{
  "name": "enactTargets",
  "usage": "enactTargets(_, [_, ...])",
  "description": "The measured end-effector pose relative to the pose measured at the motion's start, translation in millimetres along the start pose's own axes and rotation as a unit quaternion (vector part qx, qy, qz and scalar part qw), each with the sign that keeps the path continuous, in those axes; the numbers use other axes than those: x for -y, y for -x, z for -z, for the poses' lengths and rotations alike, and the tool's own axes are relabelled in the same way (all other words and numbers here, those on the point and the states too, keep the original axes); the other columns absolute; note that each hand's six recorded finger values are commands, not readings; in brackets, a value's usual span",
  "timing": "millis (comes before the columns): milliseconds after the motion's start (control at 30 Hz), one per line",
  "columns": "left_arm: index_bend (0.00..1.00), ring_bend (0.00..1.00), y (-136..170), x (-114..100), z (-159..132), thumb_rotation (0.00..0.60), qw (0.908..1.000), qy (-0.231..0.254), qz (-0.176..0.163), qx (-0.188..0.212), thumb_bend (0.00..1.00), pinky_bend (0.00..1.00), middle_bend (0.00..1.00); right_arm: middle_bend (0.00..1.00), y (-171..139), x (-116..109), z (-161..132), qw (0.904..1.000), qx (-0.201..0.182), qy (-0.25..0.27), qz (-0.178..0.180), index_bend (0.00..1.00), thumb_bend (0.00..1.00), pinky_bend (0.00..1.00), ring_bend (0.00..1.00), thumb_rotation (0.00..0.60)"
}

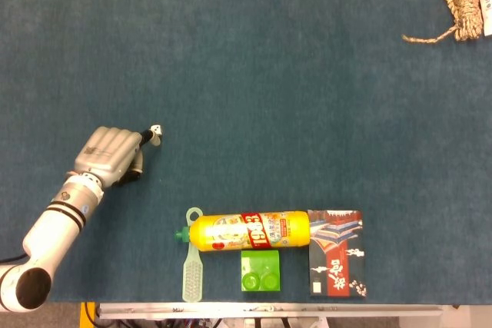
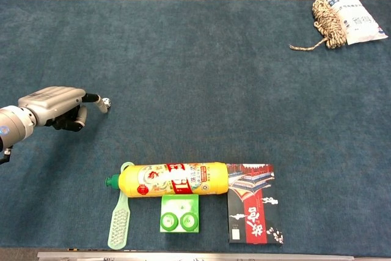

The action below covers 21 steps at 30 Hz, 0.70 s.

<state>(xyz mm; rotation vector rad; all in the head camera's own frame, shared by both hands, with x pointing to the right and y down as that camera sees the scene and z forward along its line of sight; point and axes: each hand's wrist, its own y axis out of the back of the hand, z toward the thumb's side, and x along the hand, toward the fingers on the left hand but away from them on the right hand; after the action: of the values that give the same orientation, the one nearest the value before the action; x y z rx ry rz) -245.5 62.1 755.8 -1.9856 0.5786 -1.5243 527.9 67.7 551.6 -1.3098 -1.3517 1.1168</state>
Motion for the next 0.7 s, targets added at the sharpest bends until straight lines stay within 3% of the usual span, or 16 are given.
enactTargets(700, [0.25, 0.98, -8.4, -9.5, 3.3, 0.600, 0.9999, -0.003, -0.013, -0.009, 0.89, 1.00, 1.00, 0.43, 0.4, -1.6, 0.8, 1.0000, 0.003, 0.008, 0.003, 0.39, 0.39, 0.53, 0.36, 0.600])
